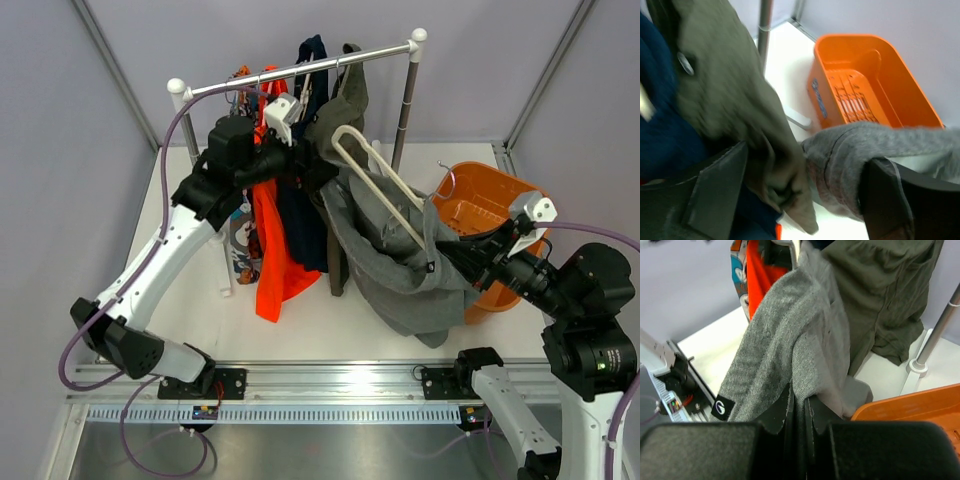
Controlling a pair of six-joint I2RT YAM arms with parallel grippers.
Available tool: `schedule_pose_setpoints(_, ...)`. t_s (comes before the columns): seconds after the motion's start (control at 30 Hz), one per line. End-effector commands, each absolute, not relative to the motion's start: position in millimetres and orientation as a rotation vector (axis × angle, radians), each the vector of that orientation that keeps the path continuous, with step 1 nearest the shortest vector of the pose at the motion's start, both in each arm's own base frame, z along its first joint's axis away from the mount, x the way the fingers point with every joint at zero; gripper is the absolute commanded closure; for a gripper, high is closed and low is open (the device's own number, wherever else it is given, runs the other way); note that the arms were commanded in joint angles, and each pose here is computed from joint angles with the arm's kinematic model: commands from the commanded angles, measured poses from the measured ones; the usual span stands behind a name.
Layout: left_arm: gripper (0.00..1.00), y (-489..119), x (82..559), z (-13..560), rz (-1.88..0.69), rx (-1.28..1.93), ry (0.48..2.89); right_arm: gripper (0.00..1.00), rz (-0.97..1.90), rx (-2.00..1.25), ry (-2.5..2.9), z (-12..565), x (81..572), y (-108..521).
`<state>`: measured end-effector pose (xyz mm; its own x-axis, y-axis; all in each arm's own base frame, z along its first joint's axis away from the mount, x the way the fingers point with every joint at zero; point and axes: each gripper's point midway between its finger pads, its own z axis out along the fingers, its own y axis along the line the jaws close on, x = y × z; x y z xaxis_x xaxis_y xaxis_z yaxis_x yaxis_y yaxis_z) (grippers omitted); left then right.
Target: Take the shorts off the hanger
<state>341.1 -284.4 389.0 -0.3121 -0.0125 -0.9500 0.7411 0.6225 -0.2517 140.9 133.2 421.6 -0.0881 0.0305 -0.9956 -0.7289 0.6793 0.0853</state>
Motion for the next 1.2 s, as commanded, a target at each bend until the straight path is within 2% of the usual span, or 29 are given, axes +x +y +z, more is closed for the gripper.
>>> schedule_pose_setpoints(0.0, 0.1, -282, 310, 434, -0.969, 0.657, 1.489, 1.0, 0.711, -0.409, 1.411, 471, 149, 125)
schedule_pose_setpoints(0.13, 0.01, -289, 276, 429, -1.071, 0.787, 1.368, 1.0, 0.76, -0.286, 1.485, 458, 173, 124)
schedule_pose_setpoints(0.27, 0.01, -288, 253, 434, -1.092, 0.856, 1.305, 1.0, 0.77, -0.37, 1.503, 444, 177, 132)
schedule_pose_setpoints(0.37, 0.01, -279, 245, 448, -1.033, 0.854, 1.266, 1.0, 0.75, -0.5, 1.506, 432, 174, 138)
schedule_pose_setpoints(0.6, 0.06, -251, 227, 440, -0.651, 1.049, 1.235, 1.0, 0.658, -0.905, 1.535, 375, 150, 144)
schedule_pose_setpoints(0.73, 0.07, -252, 205, 440, -0.576, 1.157, 1.168, 1.0, 0.602, -1.075, 1.528, 352, 140, 141)
schedule_pose_setpoints(0.87, 0.09, -255, 200, 426, -0.541, 1.212, 1.198, 1.0, 0.538, -1.246, 1.467, 338, 130, 138)
schedule_pose_setpoints(1.0, 0.17, -271, 194, 395, -0.592, 1.303, 1.273, 1.0, 0.546, -1.292, 1.43, 336, 132, 141)
schedule_pose_setpoints(1.17, 0.34, -290, 179, 366, -0.689, 1.375, 1.333, 1.0, 0.587, -1.306, 1.369, 348, 139, 150)
